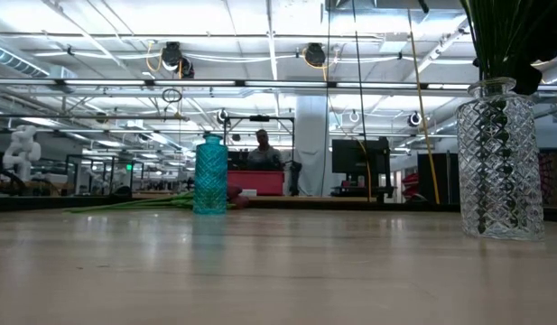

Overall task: Sort flowers into vase by color
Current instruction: Put the white flowers into the transparent vase

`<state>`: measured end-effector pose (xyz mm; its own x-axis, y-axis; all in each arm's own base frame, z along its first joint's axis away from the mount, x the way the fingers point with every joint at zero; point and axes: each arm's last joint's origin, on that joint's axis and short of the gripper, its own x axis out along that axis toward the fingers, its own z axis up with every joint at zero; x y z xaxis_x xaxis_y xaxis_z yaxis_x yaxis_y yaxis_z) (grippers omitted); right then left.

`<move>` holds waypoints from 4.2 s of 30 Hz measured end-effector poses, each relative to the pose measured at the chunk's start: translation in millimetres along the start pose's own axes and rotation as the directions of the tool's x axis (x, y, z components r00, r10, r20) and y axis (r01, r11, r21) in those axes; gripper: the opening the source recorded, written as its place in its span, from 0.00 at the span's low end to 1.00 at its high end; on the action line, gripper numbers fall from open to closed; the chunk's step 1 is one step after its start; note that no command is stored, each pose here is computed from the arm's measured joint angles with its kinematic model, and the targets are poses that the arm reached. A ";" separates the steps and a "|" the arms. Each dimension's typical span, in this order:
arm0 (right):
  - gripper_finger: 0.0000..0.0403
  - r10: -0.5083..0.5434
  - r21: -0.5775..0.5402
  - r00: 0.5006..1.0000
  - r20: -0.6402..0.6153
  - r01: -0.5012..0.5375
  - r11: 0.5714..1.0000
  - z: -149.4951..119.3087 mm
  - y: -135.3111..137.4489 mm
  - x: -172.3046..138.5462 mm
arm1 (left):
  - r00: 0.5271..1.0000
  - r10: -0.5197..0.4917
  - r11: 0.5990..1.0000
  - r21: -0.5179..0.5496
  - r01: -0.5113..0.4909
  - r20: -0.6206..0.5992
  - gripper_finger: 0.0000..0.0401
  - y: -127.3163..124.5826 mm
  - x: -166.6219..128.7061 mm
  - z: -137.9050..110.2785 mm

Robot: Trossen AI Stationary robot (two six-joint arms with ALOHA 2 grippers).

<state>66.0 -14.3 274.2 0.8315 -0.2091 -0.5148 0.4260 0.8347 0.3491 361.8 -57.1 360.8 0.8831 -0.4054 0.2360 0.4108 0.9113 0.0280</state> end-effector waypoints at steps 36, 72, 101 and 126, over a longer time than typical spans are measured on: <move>0.49 0.206 -0.326 0.957 0.205 -0.132 0.936 37.5 21.2 0.2 | 0.999 0.033 0.998 0.055 -0.031 -0.031 0.05 -13.5 4.0 -4.1; 0.42 0.138 -0.331 0.973 0.184 -0.071 0.941 39.4 20.8 10.3 | 0.975 0.220 0.975 0.021 -0.221 0.029 0.05 -1.5 29.7 -60.1; 0.42 0.136 -0.331 0.975 0.179 -0.070 0.941 38.7 20.6 10.5 | 0.977 0.212 0.977 -0.008 -0.212 0.028 0.05 0.0 40.0 -66.9; 0.43 0.106 -0.304 0.980 0.166 -0.052 0.951 34.4 18.1 16.0 | 0.977 0.213 0.977 -0.003 -0.213 0.005 0.05 0.8 41.5 -74.9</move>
<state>99.3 -20.1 299.1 0.9196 -0.2009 -0.3377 0.2541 0.9596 0.1208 415.8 -78.6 297.9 0.9490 -0.2021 0.2418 0.2145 0.9764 -0.0259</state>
